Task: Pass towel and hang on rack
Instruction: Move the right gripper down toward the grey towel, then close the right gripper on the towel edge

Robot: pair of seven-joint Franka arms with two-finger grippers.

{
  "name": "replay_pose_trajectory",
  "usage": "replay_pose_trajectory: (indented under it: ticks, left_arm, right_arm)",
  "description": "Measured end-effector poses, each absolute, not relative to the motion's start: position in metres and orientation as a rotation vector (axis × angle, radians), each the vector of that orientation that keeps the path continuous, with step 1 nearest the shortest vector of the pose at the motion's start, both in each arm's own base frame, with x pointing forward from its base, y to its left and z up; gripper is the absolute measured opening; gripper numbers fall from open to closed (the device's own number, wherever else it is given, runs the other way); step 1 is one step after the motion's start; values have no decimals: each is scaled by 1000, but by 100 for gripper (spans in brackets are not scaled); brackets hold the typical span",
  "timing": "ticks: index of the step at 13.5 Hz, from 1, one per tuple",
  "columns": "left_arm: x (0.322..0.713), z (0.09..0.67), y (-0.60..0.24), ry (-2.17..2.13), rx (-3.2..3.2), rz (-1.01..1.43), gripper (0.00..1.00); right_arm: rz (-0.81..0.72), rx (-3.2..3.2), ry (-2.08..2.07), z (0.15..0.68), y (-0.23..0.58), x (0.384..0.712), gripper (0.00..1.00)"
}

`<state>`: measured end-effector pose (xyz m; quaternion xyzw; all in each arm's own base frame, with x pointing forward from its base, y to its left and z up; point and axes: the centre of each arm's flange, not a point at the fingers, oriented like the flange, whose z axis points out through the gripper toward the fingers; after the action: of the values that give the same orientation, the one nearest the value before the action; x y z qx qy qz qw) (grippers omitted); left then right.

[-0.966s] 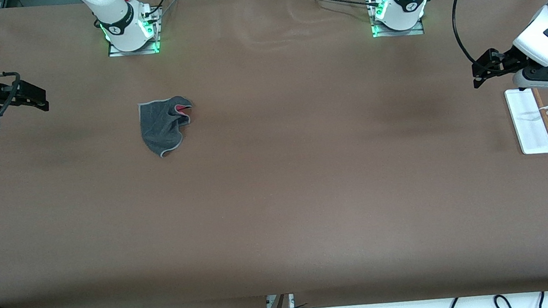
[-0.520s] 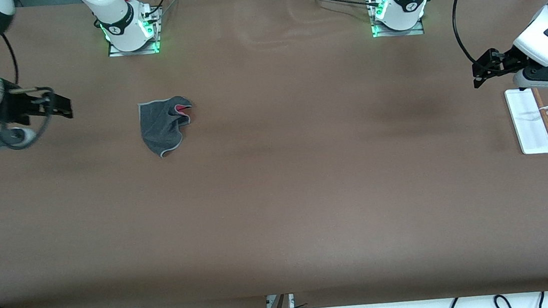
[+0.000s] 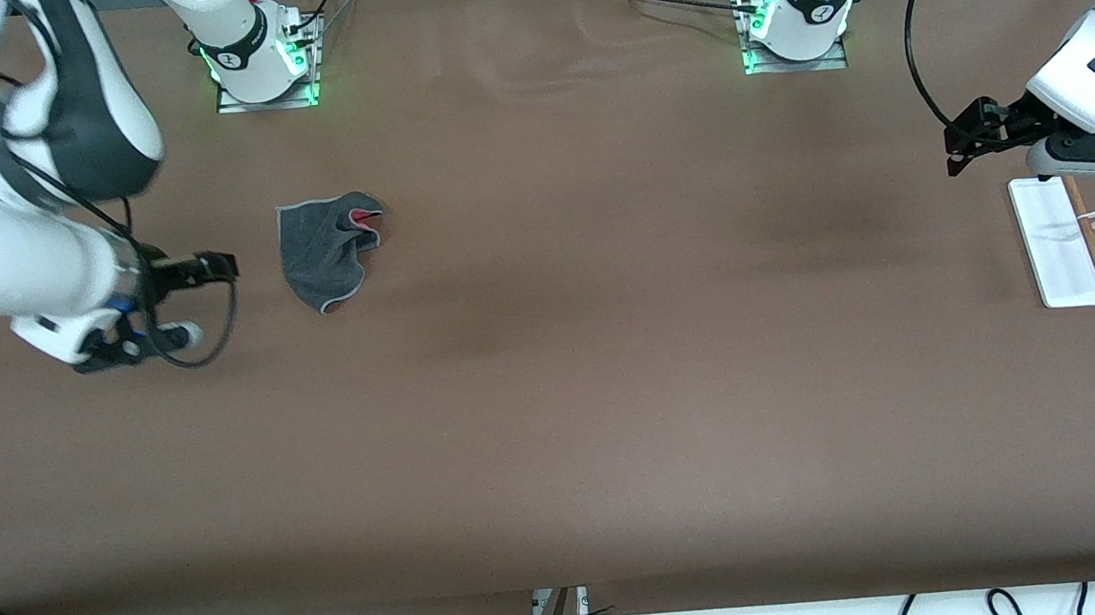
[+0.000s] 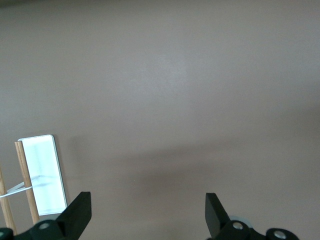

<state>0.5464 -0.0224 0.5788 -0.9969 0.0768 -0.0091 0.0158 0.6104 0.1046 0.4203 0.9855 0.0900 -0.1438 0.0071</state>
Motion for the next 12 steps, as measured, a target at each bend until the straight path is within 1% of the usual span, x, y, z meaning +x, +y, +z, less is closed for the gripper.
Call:
replay_pose_trajectory:
  ticks: [3, 6, 8, 12]
  left_arm:
    - [547, 579, -22, 237, -3101, -28, 100]
    - [547, 579, -21, 235, -3101, -28, 100]
    - [547, 579, -20, 233, -3101, -28, 100]
    - [547, 579, -20, 233, -3101, -28, 100]
  right_arm:
    - [-444, 3097, 281, 350, 117, 622, 100]
    - [-452, 3094, 257, 287, 131, 623, 100]
    - [-456, 3084, 277, 259, 140, 618, 100]
    - [-422, 3097, 292, 220, 143, 606, 100]
